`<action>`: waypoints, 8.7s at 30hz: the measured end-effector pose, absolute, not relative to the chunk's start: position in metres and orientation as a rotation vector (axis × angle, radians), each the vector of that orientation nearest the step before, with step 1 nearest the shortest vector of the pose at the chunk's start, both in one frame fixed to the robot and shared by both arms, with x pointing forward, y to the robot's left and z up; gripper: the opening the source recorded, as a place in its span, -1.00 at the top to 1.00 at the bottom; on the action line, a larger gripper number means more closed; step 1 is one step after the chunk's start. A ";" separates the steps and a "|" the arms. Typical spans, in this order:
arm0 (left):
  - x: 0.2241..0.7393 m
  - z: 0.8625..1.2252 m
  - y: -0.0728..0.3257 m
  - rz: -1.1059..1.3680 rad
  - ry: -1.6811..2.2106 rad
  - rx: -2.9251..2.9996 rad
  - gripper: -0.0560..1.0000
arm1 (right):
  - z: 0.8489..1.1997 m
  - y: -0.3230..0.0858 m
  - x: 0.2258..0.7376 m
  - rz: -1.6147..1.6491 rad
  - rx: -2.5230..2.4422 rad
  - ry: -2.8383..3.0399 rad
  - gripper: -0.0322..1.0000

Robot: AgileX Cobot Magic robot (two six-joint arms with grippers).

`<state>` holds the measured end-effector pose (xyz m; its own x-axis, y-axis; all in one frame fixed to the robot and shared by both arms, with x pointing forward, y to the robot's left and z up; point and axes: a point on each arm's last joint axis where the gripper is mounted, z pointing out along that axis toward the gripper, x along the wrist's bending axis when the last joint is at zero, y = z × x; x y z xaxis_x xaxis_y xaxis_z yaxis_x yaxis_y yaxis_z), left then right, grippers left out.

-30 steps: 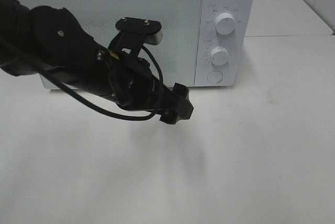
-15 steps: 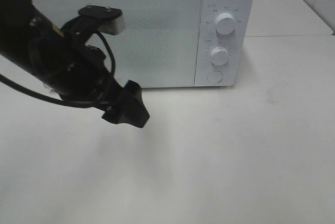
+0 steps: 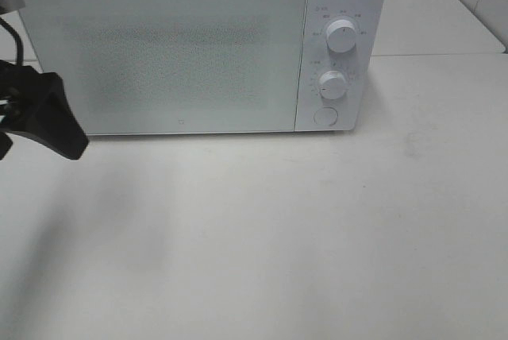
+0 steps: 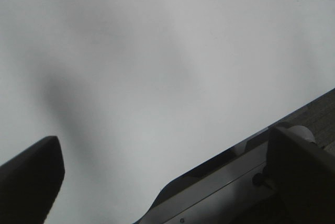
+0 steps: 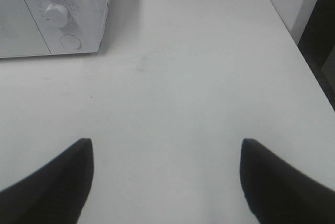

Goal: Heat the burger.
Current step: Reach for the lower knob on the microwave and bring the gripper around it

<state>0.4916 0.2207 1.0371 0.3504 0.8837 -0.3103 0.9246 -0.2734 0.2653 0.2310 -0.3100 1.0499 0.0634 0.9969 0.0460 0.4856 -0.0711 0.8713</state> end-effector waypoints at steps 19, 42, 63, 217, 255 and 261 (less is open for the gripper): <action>0.428 1.071 0.295 0.165 1.960 2.099 -0.98 | 1.050 -0.310 0.231 0.931 1.646 1.504 -0.51; 0.306 1.044 0.293 0.494 1.788 1.906 -0.98 | 1.050 -0.310 0.231 0.931 1.646 1.504 -0.51; 0.229 1.059 0.288 0.863 1.441 1.593 -0.98 | 1.050 -0.310 0.231 0.931 1.646 1.504 -0.51; 0.229 1.057 0.287 0.859 1.439 1.594 -0.98 | 0.938 -0.192 0.442 1.051 1.233 1.446 -0.51; 0.229 1.057 0.287 0.859 1.439 1.594 -0.98 | 0.901 -0.133 0.511 1.071 1.254 1.440 -0.51; 0.229 1.057 0.287 0.859 1.439 1.594 -0.98 | 0.896 -0.133 0.525 1.074 1.289 1.398 -0.51</action>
<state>0.2290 0.2872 1.0574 0.1199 0.9923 -0.0301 0.4449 -0.0266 0.8952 0.5253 -0.1330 0.8961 -0.0264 0.9975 -0.0662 0.1934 0.0701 0.9786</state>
